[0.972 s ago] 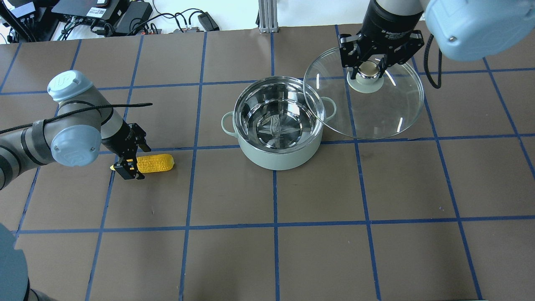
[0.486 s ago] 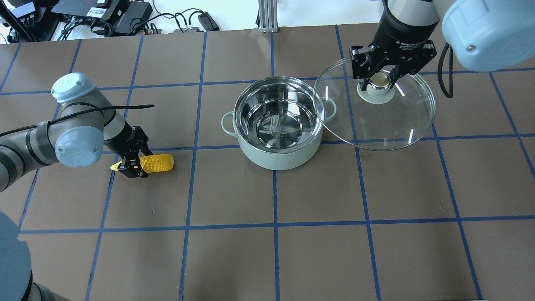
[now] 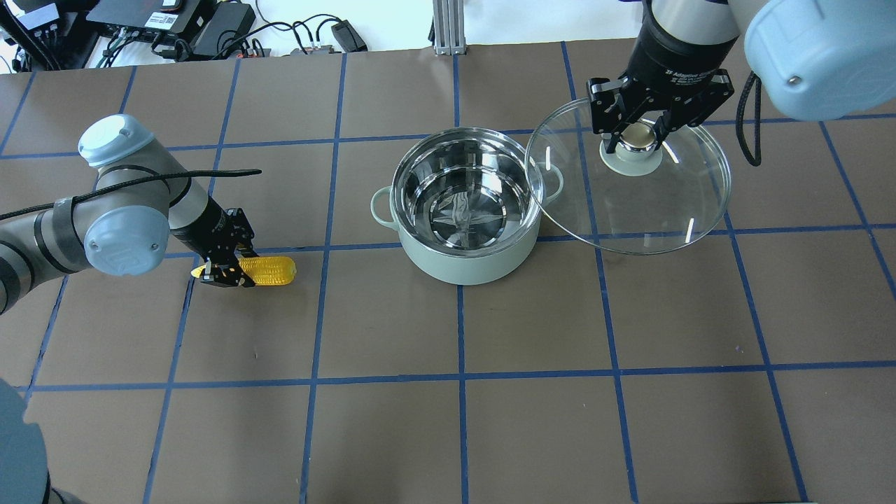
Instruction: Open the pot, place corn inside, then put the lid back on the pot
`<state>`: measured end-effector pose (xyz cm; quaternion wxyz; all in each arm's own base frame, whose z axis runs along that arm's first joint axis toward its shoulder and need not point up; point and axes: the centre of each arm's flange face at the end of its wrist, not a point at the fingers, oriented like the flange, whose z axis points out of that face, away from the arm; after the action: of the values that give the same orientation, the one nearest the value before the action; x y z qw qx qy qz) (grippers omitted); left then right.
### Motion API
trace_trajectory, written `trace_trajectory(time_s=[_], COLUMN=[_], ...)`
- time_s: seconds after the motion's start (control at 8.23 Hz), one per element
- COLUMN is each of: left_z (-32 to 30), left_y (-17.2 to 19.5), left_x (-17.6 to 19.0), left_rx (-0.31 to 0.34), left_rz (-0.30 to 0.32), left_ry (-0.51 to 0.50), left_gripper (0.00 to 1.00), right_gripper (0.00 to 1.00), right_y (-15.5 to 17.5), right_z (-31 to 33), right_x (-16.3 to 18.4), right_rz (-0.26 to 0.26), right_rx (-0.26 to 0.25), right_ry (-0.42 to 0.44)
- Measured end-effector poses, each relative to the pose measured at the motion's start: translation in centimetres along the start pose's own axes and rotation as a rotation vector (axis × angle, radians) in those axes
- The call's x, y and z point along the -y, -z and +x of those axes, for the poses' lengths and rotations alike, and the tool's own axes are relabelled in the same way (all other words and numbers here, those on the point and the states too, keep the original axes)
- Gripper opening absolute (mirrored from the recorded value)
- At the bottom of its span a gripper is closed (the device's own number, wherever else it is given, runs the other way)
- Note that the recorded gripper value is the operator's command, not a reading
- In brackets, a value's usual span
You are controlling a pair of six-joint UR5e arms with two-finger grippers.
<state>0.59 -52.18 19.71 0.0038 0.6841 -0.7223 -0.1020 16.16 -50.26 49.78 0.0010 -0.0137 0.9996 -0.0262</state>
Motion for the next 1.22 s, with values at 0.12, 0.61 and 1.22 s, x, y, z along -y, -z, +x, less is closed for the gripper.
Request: trace_trajectory(time_s=[0.12, 0.61, 1.22], left_z=[-0.4, -1.7, -1.1], left_y=[1.0, 10.4, 18.0], left_x=[-0.5, -5.1, -22.3], left_rx=[-0.001, 0.024, -0.044], left_rz=[-0.003, 0.003, 0.023], left_ry=[-0.005, 0.029, 0.1], left_gripper=[0.0, 0.0, 0.0], right_gripper=[0.16, 0.16, 0.17], right_y=[0.0, 0.1, 0.1], right_z=[0.0, 0.0, -0.1], right_x=[0.0, 0.0, 0.0], right_rz=[0.002, 0.005, 0.007], right_rx=[0.0, 0.0, 0.0], right_ry=[0.0, -0.001, 0.001])
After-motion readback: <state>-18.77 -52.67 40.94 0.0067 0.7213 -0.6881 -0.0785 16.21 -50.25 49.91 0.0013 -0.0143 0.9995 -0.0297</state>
